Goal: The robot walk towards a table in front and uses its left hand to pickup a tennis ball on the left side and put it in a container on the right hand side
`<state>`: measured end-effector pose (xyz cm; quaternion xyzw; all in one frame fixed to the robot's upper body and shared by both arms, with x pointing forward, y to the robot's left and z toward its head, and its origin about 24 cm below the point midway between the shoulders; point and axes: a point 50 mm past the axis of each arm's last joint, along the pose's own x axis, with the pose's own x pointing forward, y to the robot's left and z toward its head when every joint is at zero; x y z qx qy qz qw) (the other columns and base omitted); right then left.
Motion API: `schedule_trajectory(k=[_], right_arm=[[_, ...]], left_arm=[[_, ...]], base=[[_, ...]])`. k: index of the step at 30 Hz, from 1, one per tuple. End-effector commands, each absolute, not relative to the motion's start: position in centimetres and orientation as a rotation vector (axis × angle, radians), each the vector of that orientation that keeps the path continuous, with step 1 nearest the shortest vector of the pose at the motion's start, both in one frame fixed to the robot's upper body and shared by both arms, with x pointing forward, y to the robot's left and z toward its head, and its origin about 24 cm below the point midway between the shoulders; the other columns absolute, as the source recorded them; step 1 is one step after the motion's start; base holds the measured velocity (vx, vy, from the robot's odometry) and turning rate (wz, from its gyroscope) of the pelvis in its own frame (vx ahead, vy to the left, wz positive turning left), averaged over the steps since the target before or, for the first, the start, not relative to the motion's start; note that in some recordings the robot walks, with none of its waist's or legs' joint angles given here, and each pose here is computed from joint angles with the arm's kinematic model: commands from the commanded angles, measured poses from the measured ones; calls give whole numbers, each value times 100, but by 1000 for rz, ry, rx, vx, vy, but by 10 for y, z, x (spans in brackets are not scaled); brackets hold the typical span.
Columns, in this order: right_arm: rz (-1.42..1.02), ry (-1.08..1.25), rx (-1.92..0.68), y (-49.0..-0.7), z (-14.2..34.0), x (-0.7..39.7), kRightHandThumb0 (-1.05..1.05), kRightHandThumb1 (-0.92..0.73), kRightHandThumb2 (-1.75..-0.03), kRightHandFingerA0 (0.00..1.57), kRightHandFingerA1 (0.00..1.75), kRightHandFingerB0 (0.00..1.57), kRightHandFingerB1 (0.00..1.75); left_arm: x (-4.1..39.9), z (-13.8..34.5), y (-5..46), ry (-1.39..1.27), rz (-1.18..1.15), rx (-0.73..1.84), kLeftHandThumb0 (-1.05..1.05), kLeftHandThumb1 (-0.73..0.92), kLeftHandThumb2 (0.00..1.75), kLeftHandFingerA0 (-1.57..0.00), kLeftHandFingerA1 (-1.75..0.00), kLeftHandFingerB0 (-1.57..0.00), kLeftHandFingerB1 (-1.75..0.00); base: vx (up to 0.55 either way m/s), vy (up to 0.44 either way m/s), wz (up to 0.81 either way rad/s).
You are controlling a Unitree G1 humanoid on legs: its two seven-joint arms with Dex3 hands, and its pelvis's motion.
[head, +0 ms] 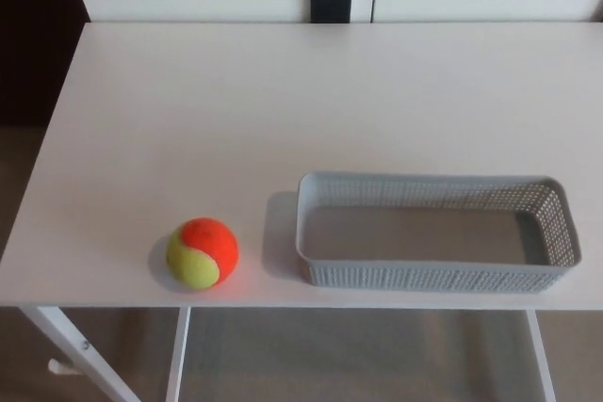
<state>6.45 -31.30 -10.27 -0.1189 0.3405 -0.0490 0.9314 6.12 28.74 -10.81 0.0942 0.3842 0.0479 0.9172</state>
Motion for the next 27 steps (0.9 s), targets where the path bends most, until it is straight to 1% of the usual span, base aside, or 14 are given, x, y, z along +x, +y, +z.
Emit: schedule_trajectory(k=[1, 2, 3, 4, 5, 7, 9, 10, 14, 15, 17, 22, 23, 27], right_arm=[[-104, 713, -240, -313, -104, 60, -53, -51, -56, 49, 40, 40, 36], [-113, 714, -233, -315, -103, 61, -49, -51, -55, 49, 40, 39, 35], [-120, 714, -228, -317, -103, 62, -49, -51, -55, 49, 40, 39, 35], [-130, 713, -221, -318, -103, 66, -53, -42, -73, 46, 51, 35, 45], [-134, 712, -217, -318, -104, 68, -53, -42, -73, 46, 51, 35, 45], [-138, 715, -214, -318, -105, 70, -53, -42, -73, 48, 51, 35, 45], [-123, 717, -238, -318, -104, 71, -56, -43, -74, 47, 50, 33, 45], [-120, 718, -245, -318, -103, 70, -49, -51, -56, 53, 40, 39, 36], [-122, 718, -243, -317, -104, 70, -48, -51, -55, 52, 40, 39, 35], [-122, 719, -247, -317, -104, 69, -52, -43, -74, 48, 50, 34, 45], [-124, 723, -250, -316, -105, 68, -51, -43, -73, 47, 50, 34, 45], [-121, 718, -260, -317, -104, 70, -51, -43, -73, 47, 50, 34, 45], [-115, 704, -251, -317, -103, 72, -53, -43, -74, 48, 51, 34, 46], [-111, 680, -268, -316, -101, 79, -52, -43, -74, 48, 52, 35, 46]], left_arm=[[58, -101, 287, 762, 55, 280, -33, 44, 62, -39, -45, -33, -41], [59, -85, 270, 682, -72, 255, -38, 45, 63, -29, -42, -26, -38], [58, -72, 255, 621, -170, 229, -38, 45, 63, -29, -42, -26, -38], [57, -39, 230, 473, -344, 191, -52, 41, 68, -28, -45, -21, -39], [56, -15, 218, 368, -443, 174, -52, 41, 68, -28, -45, -21, -39], [58, 13, 207, 247, -516, 158, -55, 41, 70, -27, -46, -19, -39], [67, 88, 185, -76, -584, 103, -46, 39, 65, -26, -43, -18, -38], [70, 114, 180, -198, -592, 90, -43, 37, 63, -28, -44, -19, -37], [75, 138, 178, -322, -586, 100, -43, 36, 62, -29, -44, -20, -37], [83, 157, 176, -423, -564, 127, -21, 19, 80, -13, -54, -12, -53], [96, 192, 169, -637, -491, 215, -22, 14, 78, -13, -54, -12, -53], [100, 199, 167, -673, -456, 241, -22, 17, 79, -11, -54, -11, -52], [114, 204, 167, -738, -405, 312, -50, 34, 64, -21, -45, -19, -37], [149, 211, 169, -801, -351, 429, -48, 35, 62, -15, -47, -10, -44]], base=[[0, 0, 0], [0, 0, 0], [0, 0, 0], [0, 0, 0], [0, 0, 0], [0, 0, 0], [0, 0, 0], [0, 0, 0], [0, 0, 0], [0, 0, 0], [0, 0, 0], [0, 0, 0], [0, 0, 0], [0, 0, 0]])
